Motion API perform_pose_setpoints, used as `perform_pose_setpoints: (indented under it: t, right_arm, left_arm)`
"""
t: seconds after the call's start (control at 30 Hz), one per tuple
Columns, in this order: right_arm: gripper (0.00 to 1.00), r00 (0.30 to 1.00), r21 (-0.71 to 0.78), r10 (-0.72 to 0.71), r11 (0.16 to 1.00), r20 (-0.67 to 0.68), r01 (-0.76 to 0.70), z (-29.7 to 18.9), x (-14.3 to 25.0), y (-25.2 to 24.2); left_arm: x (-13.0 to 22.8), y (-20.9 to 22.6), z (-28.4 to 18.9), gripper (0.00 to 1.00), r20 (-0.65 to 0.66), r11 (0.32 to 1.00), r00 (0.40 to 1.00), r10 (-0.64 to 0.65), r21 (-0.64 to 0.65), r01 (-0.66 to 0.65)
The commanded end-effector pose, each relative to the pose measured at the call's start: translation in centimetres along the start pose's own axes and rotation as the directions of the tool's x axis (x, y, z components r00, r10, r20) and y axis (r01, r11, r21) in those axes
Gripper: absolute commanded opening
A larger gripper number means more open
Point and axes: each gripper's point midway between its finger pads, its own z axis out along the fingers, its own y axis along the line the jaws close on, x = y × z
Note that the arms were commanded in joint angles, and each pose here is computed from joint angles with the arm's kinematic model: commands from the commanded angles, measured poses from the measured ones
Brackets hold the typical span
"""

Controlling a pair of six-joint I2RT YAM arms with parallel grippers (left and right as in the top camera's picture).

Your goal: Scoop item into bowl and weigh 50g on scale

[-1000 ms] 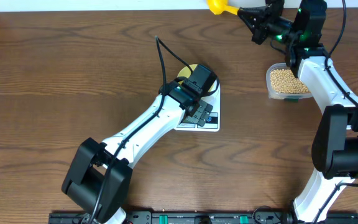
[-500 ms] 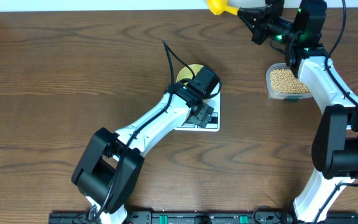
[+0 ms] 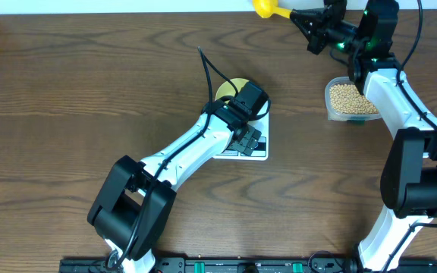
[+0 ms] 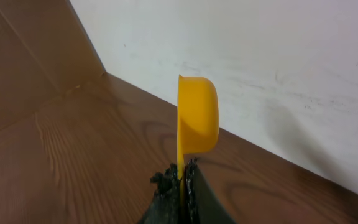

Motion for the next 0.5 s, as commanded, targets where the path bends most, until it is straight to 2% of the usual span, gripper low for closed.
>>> perform_pose_setpoints:
  t: [0.0,0.47]
  right_arm:
    - [0.01,0.999,0.003,-0.033,0.999,0.013,0.033,-0.2,-0.8,-0.3]
    - [0.01,0.999,0.003,-0.033,0.999,0.013,0.033,-0.2,-0.8,-0.3]
  left_arm:
    - [-0.3,0.0,0.5,1.00,-0.005,1.000,1.000,-0.009,-0.016,0.009]
    - [0.1,-0.2,1.7,0.99,-0.032,1.000,0.999,-0.004,-0.020,0.003]
